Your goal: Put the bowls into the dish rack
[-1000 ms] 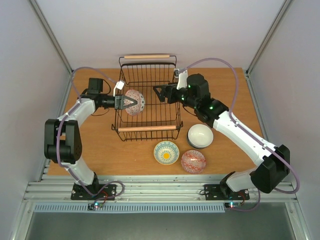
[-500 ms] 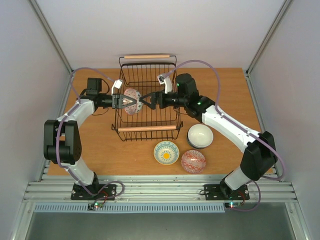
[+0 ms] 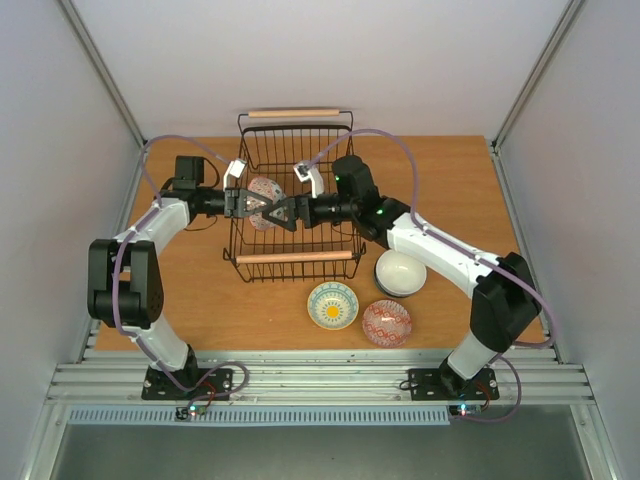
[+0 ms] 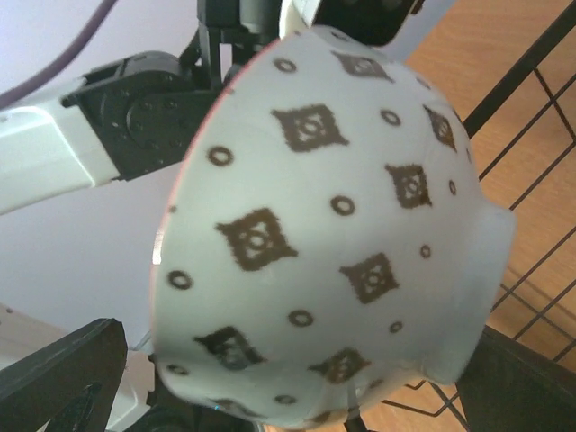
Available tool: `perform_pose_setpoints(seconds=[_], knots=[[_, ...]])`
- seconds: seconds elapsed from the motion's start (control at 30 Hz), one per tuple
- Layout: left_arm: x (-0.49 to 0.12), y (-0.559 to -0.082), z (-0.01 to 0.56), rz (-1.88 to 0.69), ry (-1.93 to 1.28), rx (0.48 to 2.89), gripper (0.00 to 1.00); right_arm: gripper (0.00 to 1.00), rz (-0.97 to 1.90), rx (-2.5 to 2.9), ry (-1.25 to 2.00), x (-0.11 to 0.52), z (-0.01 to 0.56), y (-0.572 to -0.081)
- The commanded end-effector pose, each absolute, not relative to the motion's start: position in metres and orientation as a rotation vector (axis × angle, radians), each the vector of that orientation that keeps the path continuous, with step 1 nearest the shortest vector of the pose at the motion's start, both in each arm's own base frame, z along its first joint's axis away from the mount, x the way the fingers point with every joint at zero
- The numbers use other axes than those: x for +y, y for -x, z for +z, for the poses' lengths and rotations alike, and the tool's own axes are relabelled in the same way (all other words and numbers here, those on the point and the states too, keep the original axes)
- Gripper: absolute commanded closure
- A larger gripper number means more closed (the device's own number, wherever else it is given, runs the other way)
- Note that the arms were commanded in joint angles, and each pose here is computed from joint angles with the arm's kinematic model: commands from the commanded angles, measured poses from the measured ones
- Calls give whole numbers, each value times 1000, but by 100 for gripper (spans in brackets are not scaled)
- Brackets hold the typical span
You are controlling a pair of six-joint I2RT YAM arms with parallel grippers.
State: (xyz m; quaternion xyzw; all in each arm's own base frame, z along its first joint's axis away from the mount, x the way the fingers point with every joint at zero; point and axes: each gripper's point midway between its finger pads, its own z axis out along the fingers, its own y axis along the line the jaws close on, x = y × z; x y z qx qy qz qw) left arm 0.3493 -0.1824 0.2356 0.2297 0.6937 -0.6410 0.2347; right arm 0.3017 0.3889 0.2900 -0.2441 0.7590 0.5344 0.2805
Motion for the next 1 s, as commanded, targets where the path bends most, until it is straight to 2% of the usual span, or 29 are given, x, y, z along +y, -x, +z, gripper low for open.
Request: perform_pose_setpoints(seconds=[0.0, 0.1, 0.3, 0.4, 0.43, 0.57, 0.73, 0.97], knots=[[-181, -347, 252, -1801, -690, 1823, 100, 1, 1457, 2013, 672, 401, 295, -301], [-181, -345, 252, -1818, -686, 1823, 99, 14, 1458, 2014, 662, 402, 294, -303], [-181, -346, 247, -1809, -650, 1884, 100, 63, 1420, 2006, 661, 400, 295, -305], [-181, -342, 248, -1820, -646, 1911, 99, 95, 1401, 2002, 674, 400, 295, -306], [-181, -341, 250, -1819, -655, 1906, 99, 98, 1385, 2004, 674, 399, 295, -308], [-181, -337, 256, -1836, -662, 1915, 99, 99, 1313, 1994, 702, 396, 296, -311], [-180, -340, 266, -1858, -660, 1886, 87, 99, 1196, 2001, 718, 390, 296, -320], [-176, -346, 268, -1830, -678, 1863, 90, 99, 1097, 2016, 733, 385, 296, -328]])
